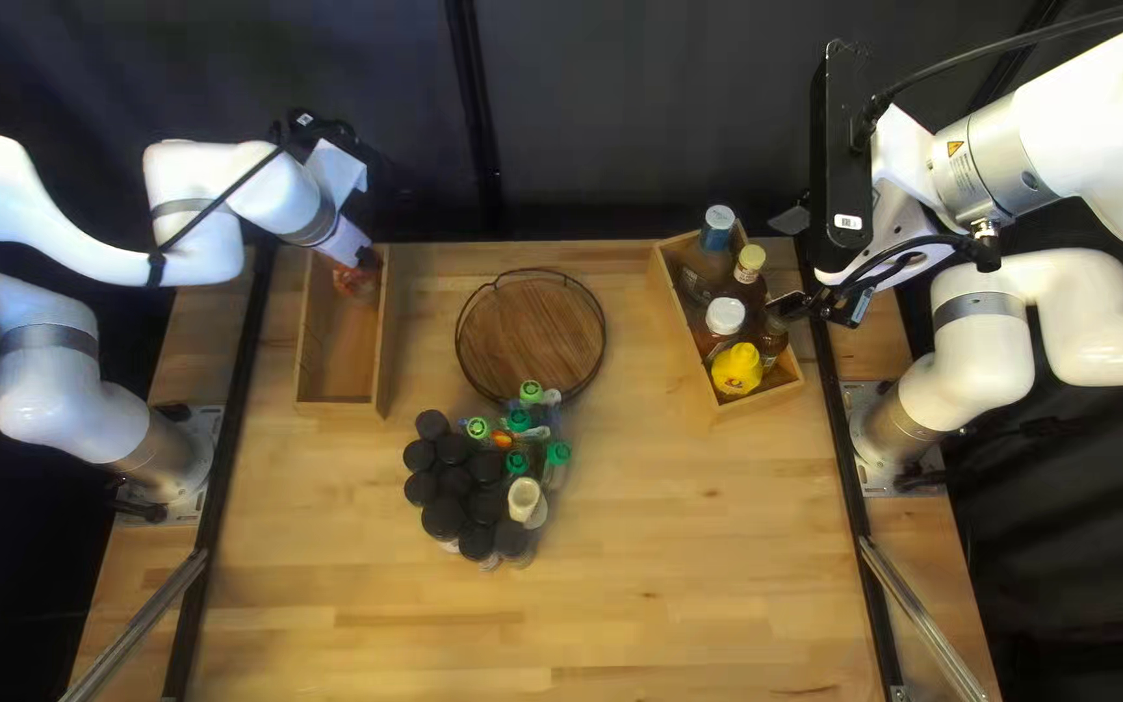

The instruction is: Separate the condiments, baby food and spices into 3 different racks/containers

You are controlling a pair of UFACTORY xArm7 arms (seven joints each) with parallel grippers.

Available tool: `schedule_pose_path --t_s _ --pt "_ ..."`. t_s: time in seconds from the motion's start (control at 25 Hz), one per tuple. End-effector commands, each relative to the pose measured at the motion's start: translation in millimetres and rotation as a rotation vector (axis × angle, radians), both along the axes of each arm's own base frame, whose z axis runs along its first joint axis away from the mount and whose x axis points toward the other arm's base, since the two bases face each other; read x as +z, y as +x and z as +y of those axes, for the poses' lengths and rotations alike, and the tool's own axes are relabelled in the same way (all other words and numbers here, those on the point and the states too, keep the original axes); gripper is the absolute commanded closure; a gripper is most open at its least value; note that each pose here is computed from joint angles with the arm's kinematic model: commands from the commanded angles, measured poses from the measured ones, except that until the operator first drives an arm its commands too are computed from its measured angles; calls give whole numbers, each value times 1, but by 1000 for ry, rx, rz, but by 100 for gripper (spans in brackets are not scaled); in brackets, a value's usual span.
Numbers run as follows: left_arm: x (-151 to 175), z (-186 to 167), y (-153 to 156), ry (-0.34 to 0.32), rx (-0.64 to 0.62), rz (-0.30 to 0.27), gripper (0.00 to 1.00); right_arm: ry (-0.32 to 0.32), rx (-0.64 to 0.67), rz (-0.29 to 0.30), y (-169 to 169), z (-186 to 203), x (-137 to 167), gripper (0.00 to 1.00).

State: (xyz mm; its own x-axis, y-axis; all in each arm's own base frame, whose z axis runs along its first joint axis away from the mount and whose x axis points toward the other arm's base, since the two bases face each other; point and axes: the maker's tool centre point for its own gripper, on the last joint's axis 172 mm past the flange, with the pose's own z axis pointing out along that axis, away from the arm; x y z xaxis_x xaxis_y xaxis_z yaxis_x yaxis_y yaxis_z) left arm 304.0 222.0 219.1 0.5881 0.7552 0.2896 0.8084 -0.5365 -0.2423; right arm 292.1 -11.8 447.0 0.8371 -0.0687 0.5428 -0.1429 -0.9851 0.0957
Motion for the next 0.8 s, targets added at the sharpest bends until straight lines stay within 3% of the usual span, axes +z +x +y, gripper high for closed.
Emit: schedule_pose_path --t_s 0.04,0.32,0.64,0.8 --pt "40 -65 42 -55 -168 24 0 0 0 0 0 0 0 0" --pt "57 -169 99 -195 -638 53 0 0 0 0 0 0 0 0" --pt "32 -236 127 -299 -1080 37 0 0 0 0 0 0 0 0" --pt "20 -252 134 -321 -1220 28 0 0 0 0 0 0 0 0"
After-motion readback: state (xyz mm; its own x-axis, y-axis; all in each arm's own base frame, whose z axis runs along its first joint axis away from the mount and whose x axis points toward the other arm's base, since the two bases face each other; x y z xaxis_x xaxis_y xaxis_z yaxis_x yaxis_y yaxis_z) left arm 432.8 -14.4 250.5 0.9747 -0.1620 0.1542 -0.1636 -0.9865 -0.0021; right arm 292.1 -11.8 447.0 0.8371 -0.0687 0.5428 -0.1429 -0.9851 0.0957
